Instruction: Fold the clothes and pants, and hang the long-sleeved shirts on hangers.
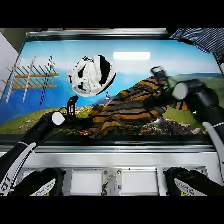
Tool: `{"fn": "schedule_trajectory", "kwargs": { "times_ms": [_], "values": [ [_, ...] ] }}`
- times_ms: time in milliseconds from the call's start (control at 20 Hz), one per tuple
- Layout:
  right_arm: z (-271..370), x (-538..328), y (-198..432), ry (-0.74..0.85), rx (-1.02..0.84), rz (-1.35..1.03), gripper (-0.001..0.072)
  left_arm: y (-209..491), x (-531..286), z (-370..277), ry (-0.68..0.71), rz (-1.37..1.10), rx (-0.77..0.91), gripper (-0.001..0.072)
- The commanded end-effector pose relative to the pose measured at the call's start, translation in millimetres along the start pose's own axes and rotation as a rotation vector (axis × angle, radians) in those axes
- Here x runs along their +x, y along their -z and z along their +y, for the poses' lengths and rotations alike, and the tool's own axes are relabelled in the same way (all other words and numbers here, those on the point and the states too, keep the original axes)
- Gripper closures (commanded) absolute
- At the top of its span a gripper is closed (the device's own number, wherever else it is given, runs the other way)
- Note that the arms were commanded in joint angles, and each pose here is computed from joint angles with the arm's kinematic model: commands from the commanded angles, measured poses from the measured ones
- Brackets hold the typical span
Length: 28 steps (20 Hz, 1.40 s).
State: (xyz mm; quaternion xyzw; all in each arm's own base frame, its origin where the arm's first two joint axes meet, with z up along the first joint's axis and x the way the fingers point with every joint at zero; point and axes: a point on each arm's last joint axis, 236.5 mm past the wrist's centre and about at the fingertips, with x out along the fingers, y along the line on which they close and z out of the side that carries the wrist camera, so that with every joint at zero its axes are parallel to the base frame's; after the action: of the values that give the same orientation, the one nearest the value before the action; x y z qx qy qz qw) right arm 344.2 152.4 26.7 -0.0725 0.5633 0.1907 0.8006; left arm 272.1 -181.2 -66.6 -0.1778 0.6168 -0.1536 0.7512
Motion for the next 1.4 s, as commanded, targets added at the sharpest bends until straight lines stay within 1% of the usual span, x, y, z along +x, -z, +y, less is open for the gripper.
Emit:
{"fn": "schedule_trajectory", "kwargs": {
  "times_ms": [0, 150, 250, 400, 550, 750, 850, 1050, 1200, 1250, 1350],
  "values": [
    [79, 38, 25, -0.004, -0.126, 0.058, 0.0243, -4, -7, -1, 0.007, -0.021, -0.004, 0.0696],
    [120, 66, 37, -0.026, -0.172, 0.086, 0.0243, -3, -9, -4, 0.013, -0.024, 0.003, 0.0696],
    [125, 86, 48, -0.011, -0.144, 0.132, 0.0243, -2, -9, -4, 0.012, -0.02, 0.004, 0.0696],
    [117, 108, 58, 0.032, -0.106, 0.182, 0.0243, -2, -9, -4, 0.012, -0.018, 0.003, 0.0696],
    [111, 118, 55, 0.064, -0.056, 0.171, 0.0244, -1, -9, -5, 0.013, -0.017, 0.003, 0.0696],
    [82, 116, 46, 0.191, 0.012, 0.129, 0.0243, 4, -9, -5, 0.012, 0.006, 0.003, 0.0696],
    [75, 113, 47, 0.209, 0.024, 0.14, 0.0244, 8, -11, -4, 0.01, 0.02, 0.009, 0.0696],
    [54, 104, 45, 0.278, 0.0, 0.141, 0.0244, 1, -30, -16, 0.039, -0.045, 0.036, 0.0696],
    [49, 103, 47, 0.292, 0.034, 0.146, 0.0244, 0, -44, -24, 0.059, -0.077, 0.057, 0.0696],
    [50, 104, 47, 0.289, 0.069, 0.141, 0.0244, 1, -47, -25, 0.063, -0.081, 0.061, 0.0697],
    [60, 108, 50, 0.269, 0.081, 0.149, 0.0243, 4, -49, -26, 0.065, -0.071, 0.065, 0.0696]
  ]
}}
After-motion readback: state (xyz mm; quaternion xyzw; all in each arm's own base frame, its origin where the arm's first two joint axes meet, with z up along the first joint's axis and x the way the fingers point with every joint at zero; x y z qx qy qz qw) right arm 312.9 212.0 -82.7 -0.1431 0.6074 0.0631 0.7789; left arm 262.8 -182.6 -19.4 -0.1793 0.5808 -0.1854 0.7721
